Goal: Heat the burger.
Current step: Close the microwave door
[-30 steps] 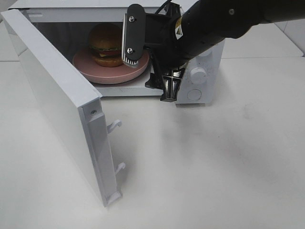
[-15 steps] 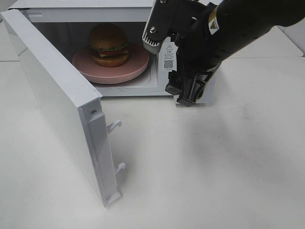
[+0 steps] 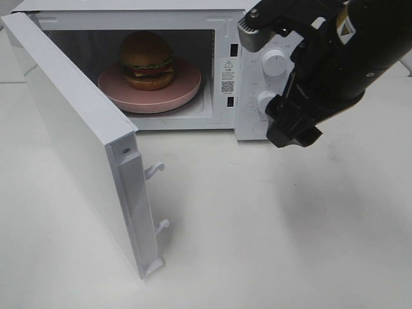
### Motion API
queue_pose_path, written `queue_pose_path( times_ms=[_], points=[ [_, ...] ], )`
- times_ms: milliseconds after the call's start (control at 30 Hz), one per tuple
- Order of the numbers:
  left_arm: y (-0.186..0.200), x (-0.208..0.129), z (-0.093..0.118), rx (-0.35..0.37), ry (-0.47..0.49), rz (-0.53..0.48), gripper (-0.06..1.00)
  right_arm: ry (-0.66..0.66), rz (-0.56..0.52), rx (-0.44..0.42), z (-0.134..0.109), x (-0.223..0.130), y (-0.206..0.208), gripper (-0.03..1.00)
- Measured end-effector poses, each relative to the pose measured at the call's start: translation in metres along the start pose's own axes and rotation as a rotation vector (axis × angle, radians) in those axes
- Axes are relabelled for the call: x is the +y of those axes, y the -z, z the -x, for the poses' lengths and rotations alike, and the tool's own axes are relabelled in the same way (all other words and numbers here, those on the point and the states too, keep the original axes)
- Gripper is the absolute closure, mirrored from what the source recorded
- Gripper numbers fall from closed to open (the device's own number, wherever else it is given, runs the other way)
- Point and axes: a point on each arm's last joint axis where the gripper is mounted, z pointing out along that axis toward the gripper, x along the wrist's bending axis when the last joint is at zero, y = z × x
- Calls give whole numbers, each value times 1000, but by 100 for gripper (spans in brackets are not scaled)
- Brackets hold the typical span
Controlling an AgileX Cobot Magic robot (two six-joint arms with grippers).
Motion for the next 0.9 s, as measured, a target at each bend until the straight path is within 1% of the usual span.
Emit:
queue_pose_path(
  times_ms=[33,67,100,200,300,367,400,467,500,567,600,633,667,733,767,900],
  points=[
    [0,0,0,0,0,0,-5,-37,-24,-5,1,-5,7,21],
    [0,0,0,0,0,0,-5,-37,-24,-5,1,-5,7,21],
    [0,0,0,0,0,0,-5,-70,-46,-10,3,-11,15,21],
    [0,0,0,0,0,0,-5,-106,-66,-17,5,-18,26,21],
    [0,0,0,0,0,0,-5,-113,-67,-19,5,-20,29,21],
    [0,0,0,0,0,0,-5,-136,-68,-21,5,-36,37,21],
    [0,0,0,0,0,0,-5,-136,-68,-21,5,-36,37,21],
    [0,0,0,0,0,0,-5,-156,-79,-22,4,-51,40,21],
    [0,0,0,0,0,0,-5,-156,-79,-22,4,-51,40,21],
    [0,0,0,0,0,0,-5,-170,-79,-21,2,-67,44,21],
    [0,0,0,0,0,0,-5,-170,-79,-21,2,-67,44,21],
    [0,0,0,0,0,0,-5,-179,-77,-22,1,-78,46,21],
    [0,0,0,0,0,0,-5,-179,-77,-22,1,-78,46,21],
    [0,0,0,0,0,0,-5,-189,-70,-23,1,-92,51,21],
    [0,0,0,0,0,0,-5,-189,-70,-23,1,-92,51,21],
    [0,0,0,0,0,0,-5,-209,-75,-18,0,-114,64,21]
  ],
)
